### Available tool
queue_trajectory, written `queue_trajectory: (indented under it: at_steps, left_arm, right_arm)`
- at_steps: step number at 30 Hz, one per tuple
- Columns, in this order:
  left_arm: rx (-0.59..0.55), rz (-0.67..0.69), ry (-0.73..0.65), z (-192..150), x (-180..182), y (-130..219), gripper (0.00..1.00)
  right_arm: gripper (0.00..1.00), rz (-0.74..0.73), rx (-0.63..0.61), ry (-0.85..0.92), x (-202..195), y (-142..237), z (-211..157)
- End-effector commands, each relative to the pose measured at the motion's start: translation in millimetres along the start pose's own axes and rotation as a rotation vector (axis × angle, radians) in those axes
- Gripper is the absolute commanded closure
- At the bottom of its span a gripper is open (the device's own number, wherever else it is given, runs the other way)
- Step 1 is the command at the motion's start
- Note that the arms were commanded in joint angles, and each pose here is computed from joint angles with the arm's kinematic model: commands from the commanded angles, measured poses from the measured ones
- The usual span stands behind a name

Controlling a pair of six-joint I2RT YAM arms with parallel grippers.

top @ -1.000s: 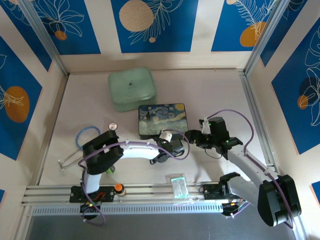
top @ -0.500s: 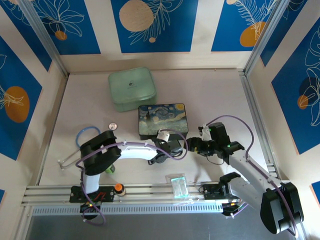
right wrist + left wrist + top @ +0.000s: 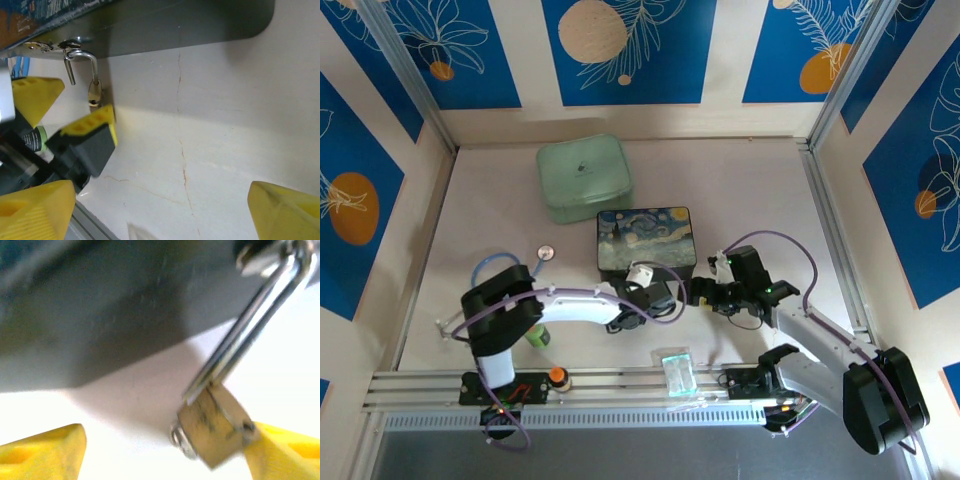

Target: Unlock the padlock with the key

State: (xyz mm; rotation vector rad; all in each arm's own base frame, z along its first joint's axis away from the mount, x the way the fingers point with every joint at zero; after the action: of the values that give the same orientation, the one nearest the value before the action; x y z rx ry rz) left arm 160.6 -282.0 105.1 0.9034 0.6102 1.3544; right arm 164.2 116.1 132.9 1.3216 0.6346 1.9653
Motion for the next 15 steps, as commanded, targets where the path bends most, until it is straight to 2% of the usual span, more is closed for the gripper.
queue_trajectory:
  at_steps: [1, 5, 11, 15]
  left_arm:
    - [0.052, -0.125, -0.009, -5, 0, 16, 0.11]
    - [0.020, -0.183, 0.010, 6, 9, 34, 0.00]
    - [-0.052, -0.288, 0.061, 31, 41, 67, 0.00]
    - [-0.135, -0.317, -0.056, 52, 67, 81, 0.00]
  right_arm:
    - [0.07, -0.010, -0.023, 0.002, 3, 0, 4]
    - [0.00, -0.025, -0.036, 0.013, 8, -2, 5]
    - [0.01, -0.039, -0.055, 0.026, 15, -5, 7]
    - [0.00, -0.071, -0.111, 0.051, 26, -14, 6]
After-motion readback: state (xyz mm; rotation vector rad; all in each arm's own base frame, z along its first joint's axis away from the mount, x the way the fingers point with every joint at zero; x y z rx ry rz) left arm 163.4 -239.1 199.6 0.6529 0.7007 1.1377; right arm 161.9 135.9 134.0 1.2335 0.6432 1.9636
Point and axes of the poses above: each hand's point on the last joint's axis, 136 mm out from that joint toward the fingers, its own y axis back along the fingers, its own x axis along the line the jaws close on, z = x × y, the point moved 9 cm from there along y, back along the fingers, and after that the axes turned 12 degrees about y, right-handed, at the moved point
